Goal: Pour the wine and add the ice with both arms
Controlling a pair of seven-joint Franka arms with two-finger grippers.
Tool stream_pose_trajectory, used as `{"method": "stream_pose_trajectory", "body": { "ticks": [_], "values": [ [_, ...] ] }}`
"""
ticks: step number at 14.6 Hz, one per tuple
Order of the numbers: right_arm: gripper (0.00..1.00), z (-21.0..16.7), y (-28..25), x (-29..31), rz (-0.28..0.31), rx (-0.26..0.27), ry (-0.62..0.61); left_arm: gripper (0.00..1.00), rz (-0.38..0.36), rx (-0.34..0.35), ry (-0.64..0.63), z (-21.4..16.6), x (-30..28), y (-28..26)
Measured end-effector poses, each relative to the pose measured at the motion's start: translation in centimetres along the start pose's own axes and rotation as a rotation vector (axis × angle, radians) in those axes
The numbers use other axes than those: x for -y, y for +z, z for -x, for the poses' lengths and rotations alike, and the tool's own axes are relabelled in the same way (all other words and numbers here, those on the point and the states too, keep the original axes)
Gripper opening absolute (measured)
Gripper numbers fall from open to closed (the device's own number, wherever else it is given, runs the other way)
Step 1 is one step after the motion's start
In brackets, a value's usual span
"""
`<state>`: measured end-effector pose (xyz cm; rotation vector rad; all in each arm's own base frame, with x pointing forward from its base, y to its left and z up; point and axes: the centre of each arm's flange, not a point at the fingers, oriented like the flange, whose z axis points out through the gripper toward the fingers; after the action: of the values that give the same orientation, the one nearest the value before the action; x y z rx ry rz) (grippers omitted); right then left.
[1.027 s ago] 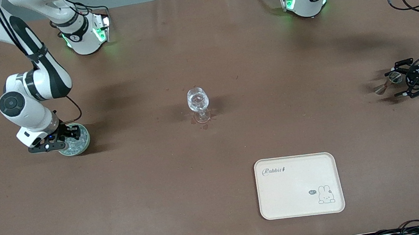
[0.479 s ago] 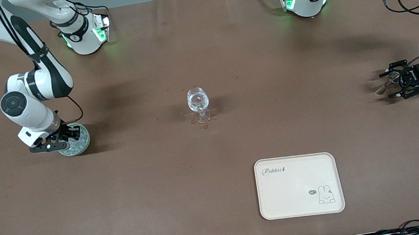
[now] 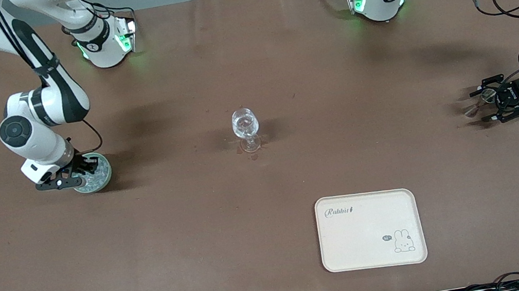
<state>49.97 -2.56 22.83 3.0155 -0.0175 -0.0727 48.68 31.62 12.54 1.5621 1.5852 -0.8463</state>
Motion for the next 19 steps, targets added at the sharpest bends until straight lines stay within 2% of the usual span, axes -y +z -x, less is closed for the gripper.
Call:
{"method": "stream_pose_trajectory", "body": {
  "ticks": [2, 7, 9, 10, 11, 12, 13, 19],
  "values": [
    [0.25, -1.0, -1.6, -0.2, 0.012, 0.034, 0.004, 0.96, 0.006, -0.003, 0.008, 0.4, -0.2, -0.4],
    [0.25, -3.1, -8.3, -0.8, 0.021, 0.05, 0.038, 0.91, 0.013, 0.0, 0.01, 0.6, -0.2, -0.6],
    [0.25, -3.9, -11.8, -1.4, 0.008, 0.063, 0.066, 0.79, 0.019, 0.007, 0.006, 0.5, 0.0, -0.7],
    [0.25, -4.3, -13.8, -1.7, -0.005, 0.069, 0.082, 0.79, 0.023, 0.011, 0.004, 0.4, 0.1, -0.8],
    [0.25, -4.9, -16.0, -1.9, -0.022, 0.072, 0.099, 0.73, 0.027, 0.013, 0.003, 0.4, 0.2, -0.9],
    [0.25, -5.4, -18.2, -2.1, -0.04, 0.072, 0.113, 0.73, 0.031, 0.015, 0.003, 0.4, 0.2, -0.9],
    [0.25, -5.9, -20.5, -2.3, -0.054, 0.066, 0.123, 0.69, 0.034, 0.018, 0.004, 0.4, 0.1, -0.8],
    [0.25, -7.0, -31.2, -3.7, -0.08, -0.038, 0.149, 0.64, 0.034, 0.036, -0.001, 0.4, 0.3, -0.4]
  ]
}}
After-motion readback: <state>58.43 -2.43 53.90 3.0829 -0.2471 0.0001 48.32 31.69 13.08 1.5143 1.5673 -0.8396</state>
